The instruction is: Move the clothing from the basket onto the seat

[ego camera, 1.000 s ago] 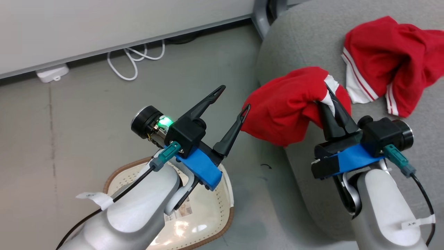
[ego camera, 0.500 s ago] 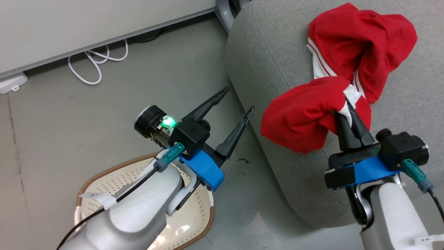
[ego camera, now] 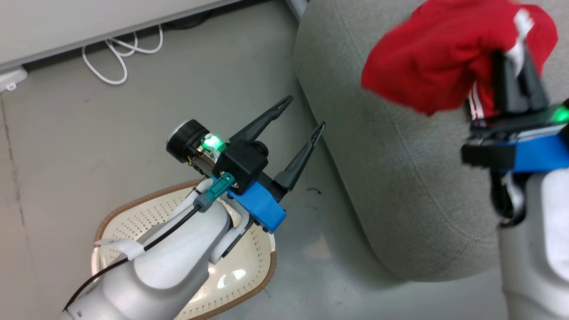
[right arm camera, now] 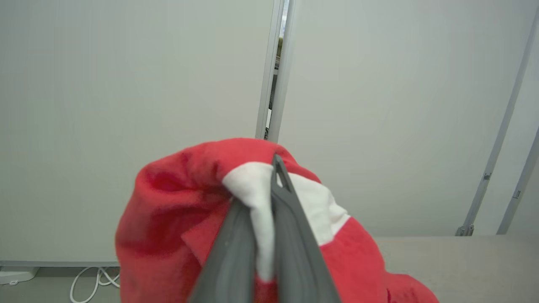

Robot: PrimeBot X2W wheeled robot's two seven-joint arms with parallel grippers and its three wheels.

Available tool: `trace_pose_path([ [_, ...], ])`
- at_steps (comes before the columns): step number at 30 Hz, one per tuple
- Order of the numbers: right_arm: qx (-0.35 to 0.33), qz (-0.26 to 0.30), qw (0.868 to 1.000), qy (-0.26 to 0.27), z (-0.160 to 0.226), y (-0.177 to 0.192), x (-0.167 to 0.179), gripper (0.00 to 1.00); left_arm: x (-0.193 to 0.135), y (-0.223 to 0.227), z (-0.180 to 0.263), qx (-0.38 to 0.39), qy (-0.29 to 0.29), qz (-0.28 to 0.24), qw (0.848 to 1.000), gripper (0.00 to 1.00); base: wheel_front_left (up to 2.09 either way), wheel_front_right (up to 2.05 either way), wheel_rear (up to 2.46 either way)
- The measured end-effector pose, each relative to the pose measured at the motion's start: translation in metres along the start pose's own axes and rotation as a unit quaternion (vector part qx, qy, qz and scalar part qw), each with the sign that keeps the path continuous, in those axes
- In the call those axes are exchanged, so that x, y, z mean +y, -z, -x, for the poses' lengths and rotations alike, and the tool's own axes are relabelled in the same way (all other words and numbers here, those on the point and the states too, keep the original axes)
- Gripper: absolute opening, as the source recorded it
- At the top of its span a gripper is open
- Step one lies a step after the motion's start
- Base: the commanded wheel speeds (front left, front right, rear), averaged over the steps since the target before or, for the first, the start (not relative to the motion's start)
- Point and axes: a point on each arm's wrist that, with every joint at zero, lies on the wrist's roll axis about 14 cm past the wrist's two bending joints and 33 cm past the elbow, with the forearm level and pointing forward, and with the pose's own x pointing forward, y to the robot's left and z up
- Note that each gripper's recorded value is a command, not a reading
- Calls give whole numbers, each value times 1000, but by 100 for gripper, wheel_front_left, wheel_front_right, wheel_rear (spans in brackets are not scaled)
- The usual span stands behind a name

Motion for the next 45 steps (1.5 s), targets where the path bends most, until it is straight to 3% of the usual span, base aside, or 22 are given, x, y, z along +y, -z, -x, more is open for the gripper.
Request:
trace_pose_path([
  [7, -80, 53, 995, 31, -60, -39, -41, 0, 17, 23, -4, 13, -2, 11, 1000, 100, 0, 0, 0],
  [14, -110, 106, 985, 74, -97, -47, -83, 0, 37, 57, -5, 32, -7, 24, 999, 100, 0, 0, 0],
  [20, -51, 137, 983, 112, -104, -6, -129, 0, 48, 82, -3, 45, -10, 36, 998, 100, 0, 0, 0],
  [26, 44, 133, 980, 143, -89, 58, -156, 0, 50, 98, 0, 53, -10, 44, 998, 100, 0, 0, 0],
  [35, 173, 84, 968, 162, -49, 146, -153, 0, 52, 101, 3, 58, -12, 44, 997, 100, 0, 0, 0],
  [42, 220, 63, 960, 161, -30, 174, -143, 0, 56, 96, 4, 55, -15, 37, 998, 100, 0, 0, 0],
  [43, 220, 62, 960, 160, -30, 174, -142, 37, 56, 95, 4, 54, -16, 36, 998, 100, 0, 0, 0],
  [44, 216, 61, 961, 158, -31, 172, -140, 100, 56, 94, 4, 54, -16, 34, 998, 100, 0, 0, 0],
  [45, 211, 63, 963, 154, -33, 168, -138, 100, 55, 92, 4, 53, -16, 33, 998, 100, 0, 0, 0],
])
